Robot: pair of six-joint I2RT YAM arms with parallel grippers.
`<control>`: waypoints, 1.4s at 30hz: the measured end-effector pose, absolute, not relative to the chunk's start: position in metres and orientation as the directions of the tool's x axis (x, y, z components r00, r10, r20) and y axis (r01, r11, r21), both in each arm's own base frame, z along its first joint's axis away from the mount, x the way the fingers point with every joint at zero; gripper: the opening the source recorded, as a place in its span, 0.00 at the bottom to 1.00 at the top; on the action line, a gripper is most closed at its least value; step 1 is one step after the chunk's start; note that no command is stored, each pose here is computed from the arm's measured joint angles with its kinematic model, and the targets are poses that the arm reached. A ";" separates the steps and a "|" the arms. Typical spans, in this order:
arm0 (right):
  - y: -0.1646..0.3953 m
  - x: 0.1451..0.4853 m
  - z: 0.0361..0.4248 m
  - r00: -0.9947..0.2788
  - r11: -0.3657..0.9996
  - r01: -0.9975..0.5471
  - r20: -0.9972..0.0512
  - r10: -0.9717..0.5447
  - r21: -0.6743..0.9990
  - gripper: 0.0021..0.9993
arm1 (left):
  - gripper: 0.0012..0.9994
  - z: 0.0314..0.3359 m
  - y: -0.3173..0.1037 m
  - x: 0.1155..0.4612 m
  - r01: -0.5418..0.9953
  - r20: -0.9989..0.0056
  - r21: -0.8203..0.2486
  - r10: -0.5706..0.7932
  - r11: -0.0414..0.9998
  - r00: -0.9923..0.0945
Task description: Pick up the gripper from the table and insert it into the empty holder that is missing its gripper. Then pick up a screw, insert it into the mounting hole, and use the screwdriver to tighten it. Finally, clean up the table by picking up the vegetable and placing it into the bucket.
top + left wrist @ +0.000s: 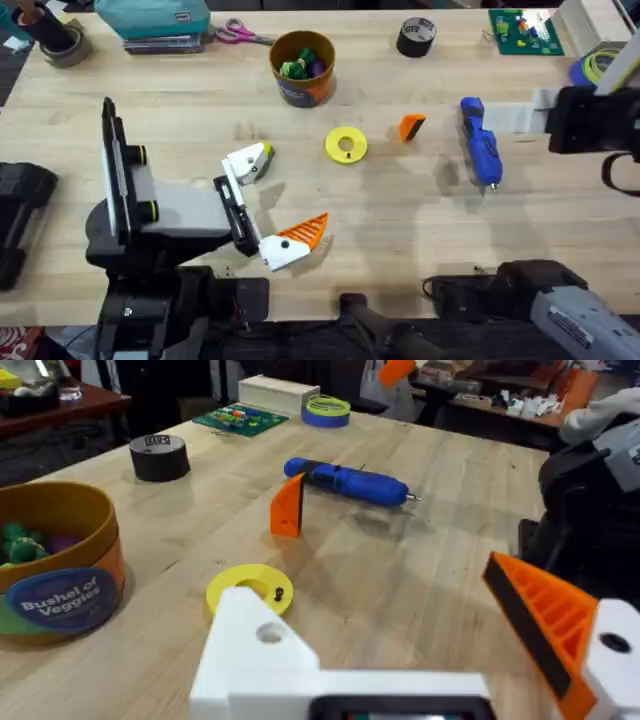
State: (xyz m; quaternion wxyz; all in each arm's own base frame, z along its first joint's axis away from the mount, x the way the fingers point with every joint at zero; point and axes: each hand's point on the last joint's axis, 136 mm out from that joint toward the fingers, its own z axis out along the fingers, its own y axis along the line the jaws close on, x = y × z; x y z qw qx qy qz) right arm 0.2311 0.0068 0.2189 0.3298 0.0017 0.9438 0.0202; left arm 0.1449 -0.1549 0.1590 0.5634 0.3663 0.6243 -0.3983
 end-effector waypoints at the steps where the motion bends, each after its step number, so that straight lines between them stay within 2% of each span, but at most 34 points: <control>1: 0.007 0.231 0.219 -0.782 0.999 -0.010 -0.623 0.017 0.039 1.00 | 0.99 0.159 -0.155 0.145 0.906 -0.995 -0.085 0.008 0.414 -0.097; 27: 0.007 0.235 0.222 -0.770 0.999 -0.010 -0.638 0.018 0.040 1.00 | 0.99 0.159 -0.155 0.144 0.907 -0.995 -0.085 0.008 0.412 -0.098; 33: 0.008 0.235 0.223 -0.767 0.997 0.026 -0.638 0.068 0.075 1.00 | 0.99 0.159 -0.155 0.144 0.907 -0.995 -0.085 0.008 0.412 -0.098; 42: 0.047 0.232 0.248 -0.789 0.989 -0.112 -0.614 -0.032 0.092 1.00 | 0.99 0.159 -0.155 0.144 0.907 -0.995 -0.085 0.008 0.412 -0.097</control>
